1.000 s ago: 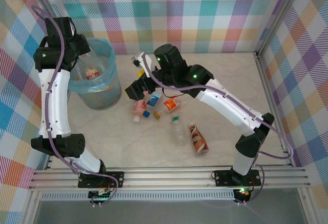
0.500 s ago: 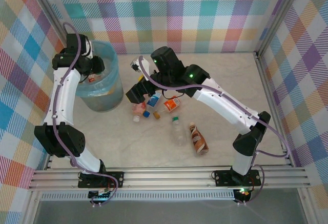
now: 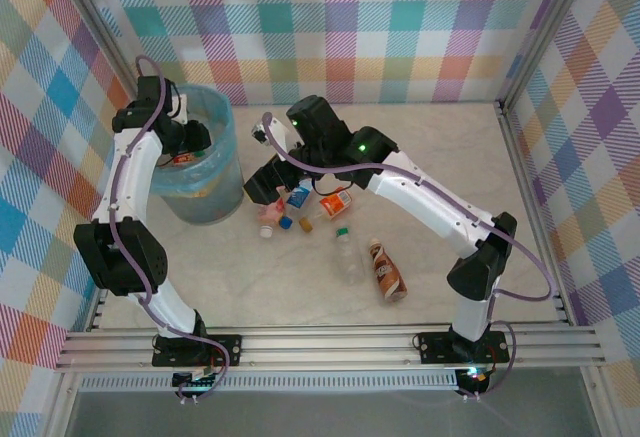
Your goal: Put the plastic bottles in the bin
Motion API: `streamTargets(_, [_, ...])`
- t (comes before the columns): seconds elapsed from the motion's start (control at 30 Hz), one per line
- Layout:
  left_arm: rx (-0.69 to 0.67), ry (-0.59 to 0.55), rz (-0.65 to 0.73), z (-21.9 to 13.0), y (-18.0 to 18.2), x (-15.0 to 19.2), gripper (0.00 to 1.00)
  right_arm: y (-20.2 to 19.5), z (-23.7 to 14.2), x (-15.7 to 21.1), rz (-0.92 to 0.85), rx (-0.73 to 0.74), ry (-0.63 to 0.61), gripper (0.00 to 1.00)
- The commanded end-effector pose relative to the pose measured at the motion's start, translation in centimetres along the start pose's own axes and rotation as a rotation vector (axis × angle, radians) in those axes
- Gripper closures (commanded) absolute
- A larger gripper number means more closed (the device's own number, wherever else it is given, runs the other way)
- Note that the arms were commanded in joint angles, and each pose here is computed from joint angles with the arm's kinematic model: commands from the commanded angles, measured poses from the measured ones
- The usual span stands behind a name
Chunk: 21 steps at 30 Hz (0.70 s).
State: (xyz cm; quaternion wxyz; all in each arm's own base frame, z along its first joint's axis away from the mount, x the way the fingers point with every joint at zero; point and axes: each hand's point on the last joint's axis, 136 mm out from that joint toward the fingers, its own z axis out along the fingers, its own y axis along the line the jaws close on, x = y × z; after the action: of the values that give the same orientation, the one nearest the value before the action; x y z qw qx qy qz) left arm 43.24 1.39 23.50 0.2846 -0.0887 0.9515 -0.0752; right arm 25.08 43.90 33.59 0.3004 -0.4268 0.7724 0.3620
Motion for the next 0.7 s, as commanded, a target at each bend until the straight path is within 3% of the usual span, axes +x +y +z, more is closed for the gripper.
streamTargets(0.0, [0.010, 0.031, -0.009, 0.0, 0.4, 0.4, 0.53, 0.6, -0.3, -0.4, 0.018, -0.014, -0.003, 0.07])
streamTargets(0.17, [0.035, -0.101, -0.011, -4.8, -0.7, -2.0, 0.34, 0.9, -1.0, -1.1, 0.004, -0.010, -0.029, 0.07])
streamTargets(0.43, [0.124, -0.348, 0.005, -15.3, -3.5, -4.4, 0.25, -0.7, -2.6, -1.6, 0.005, 0.102, -0.049, 0.07])
streamTargets(0.67, [0.354, -0.550, 0.230, -22.7, -9.4, -1.3, 0.14, -5.0, -3.8, 2.9, 0.124, 0.299, 0.039, 0.05])
